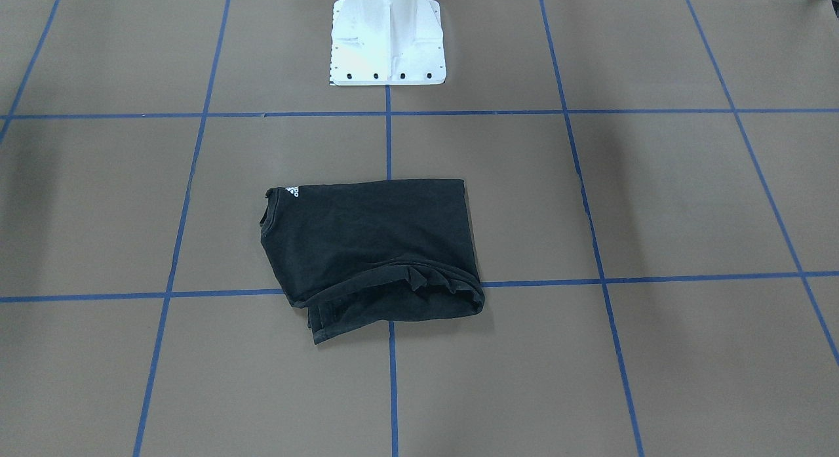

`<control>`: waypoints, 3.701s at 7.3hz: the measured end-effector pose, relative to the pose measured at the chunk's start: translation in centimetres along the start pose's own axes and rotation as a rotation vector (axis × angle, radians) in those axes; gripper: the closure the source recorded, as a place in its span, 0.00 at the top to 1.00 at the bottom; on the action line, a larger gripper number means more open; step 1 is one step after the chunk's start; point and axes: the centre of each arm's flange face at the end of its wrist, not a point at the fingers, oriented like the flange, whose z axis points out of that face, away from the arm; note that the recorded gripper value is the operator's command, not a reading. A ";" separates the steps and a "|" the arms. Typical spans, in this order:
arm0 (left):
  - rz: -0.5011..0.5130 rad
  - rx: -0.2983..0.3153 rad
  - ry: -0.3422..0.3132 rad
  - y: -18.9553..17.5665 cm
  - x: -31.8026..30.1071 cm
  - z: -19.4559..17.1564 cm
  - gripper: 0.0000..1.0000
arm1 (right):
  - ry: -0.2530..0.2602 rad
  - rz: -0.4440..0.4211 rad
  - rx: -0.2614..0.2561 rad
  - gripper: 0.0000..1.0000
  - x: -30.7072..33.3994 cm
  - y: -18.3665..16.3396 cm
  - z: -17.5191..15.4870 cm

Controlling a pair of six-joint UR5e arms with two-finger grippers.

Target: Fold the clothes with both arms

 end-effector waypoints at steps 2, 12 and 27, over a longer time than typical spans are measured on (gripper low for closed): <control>-0.037 -0.028 -0.035 -1.2 0.2 -0.6 1.00 | 0.033 -0.028 -0.030 1.00 -1.6 2.3 1.0; -0.096 -0.091 -0.082 -2.1 0.4 -0.8 1.00 | 0.007 -0.037 -0.083 1.00 -3.9 4.7 2.4; -0.059 -0.059 0.016 -3.7 3.0 -2.0 1.00 | -0.060 -0.076 -0.051 1.00 -6.4 6.0 0.1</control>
